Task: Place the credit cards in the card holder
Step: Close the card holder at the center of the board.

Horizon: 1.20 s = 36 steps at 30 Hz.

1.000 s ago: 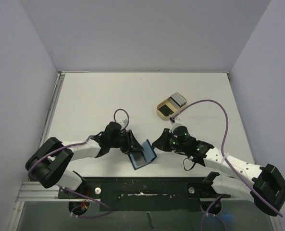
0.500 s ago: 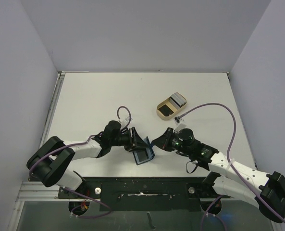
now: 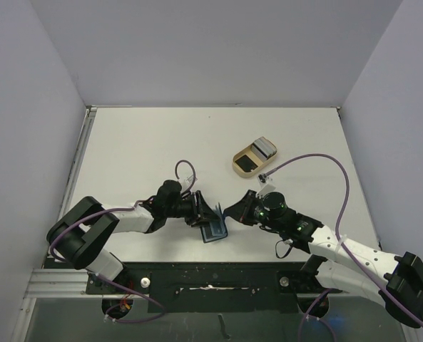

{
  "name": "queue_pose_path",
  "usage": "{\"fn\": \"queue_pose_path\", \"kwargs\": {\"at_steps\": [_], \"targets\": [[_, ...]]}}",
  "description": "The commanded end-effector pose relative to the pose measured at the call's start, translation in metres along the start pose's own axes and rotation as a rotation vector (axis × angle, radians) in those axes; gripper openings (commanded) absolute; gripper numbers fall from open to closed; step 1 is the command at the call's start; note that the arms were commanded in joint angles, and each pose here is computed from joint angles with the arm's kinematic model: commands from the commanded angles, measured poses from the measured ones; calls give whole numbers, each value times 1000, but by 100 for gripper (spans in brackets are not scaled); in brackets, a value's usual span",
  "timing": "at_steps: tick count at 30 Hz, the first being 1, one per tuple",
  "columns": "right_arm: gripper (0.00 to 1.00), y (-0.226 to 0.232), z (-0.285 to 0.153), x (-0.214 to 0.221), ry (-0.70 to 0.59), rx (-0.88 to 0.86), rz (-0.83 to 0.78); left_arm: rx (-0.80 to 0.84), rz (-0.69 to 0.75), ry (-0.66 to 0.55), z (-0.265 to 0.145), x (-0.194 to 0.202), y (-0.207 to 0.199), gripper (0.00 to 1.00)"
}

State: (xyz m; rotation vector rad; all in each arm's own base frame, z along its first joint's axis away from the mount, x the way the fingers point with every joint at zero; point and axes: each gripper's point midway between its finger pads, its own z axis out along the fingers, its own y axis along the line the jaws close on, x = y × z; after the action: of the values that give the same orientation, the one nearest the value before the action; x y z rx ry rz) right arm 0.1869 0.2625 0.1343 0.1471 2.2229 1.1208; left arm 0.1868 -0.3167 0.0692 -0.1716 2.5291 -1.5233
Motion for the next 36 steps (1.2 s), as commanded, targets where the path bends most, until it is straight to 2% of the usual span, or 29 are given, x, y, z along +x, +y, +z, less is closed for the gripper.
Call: {"fn": "queue_pose_path", "kwargs": {"at_steps": [1, 13, 22, 26, 27, 30, 36], "targets": [[0, 10, 0, -13, -70, -39, -3, 63, 54, -21, -2, -5, -17, 36], [0, -9, 0, -10, -72, 38, -19, 45, 72, -59, -8, -10, -22, 31], [0, -10, 1, -10, -71, 43, -23, 33, 72, -54, -6, -10, -17, 12], [0, -14, 1, -9, -66, 59, -28, 6, 75, -62, -6, -12, -13, 8], [0, -15, 1, -9, -66, 65, -32, -22, 73, -66, -6, -13, -8, 9], [0, -23, -2, -10, -72, 105, -42, -161, 81, -102, -10, -18, 15, 29], [1, -17, -8, -18, -92, 107, -66, -227, 69, -186, -32, -23, 34, 41]]}}
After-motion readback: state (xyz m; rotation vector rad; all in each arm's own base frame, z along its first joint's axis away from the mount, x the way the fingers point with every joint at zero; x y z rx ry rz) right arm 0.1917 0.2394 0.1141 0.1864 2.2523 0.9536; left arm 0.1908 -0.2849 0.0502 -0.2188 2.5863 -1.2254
